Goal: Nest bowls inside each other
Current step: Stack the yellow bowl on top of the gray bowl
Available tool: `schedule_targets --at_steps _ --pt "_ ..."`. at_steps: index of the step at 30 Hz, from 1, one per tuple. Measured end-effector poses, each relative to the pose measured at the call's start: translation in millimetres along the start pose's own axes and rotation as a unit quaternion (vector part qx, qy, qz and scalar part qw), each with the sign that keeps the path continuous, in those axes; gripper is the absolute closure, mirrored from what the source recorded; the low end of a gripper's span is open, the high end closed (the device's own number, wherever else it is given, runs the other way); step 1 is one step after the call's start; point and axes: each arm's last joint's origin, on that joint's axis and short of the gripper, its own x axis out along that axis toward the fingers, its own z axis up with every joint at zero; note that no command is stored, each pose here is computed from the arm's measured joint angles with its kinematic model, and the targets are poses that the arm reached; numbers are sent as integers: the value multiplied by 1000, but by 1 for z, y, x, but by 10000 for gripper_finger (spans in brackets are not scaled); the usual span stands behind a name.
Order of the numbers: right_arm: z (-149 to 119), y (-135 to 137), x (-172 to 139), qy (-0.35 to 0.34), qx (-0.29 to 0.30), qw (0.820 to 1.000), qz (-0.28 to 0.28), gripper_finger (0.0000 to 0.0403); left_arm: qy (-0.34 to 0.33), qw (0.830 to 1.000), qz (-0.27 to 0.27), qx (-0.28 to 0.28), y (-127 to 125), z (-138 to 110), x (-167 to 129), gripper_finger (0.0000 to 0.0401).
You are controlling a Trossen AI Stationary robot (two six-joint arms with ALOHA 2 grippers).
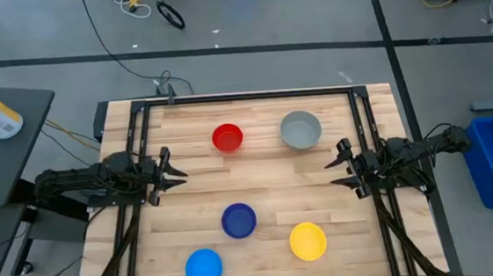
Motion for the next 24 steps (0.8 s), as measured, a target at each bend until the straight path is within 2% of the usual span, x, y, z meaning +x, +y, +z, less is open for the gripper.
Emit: schedule_targets --at_steps 3,9,17,20,24 --pt "1 0 0 -3 9 1000 0 186 0 1000 0 0 0 0 0 308" --pt "3 0 0 -14 75 997 0 195 -2 1000 0 13 0 0 0 308" --pt "7 0 0 -36 75 997 1 204 -5 998 0 66 0 1 0 308" --pt "7 0 0 -36 76 996 1 206 -5 998 0 69 0 1 0 308" --pt "7 0 0 -36 119 992 2 205 -6 998 0 70 0 1 0 308"
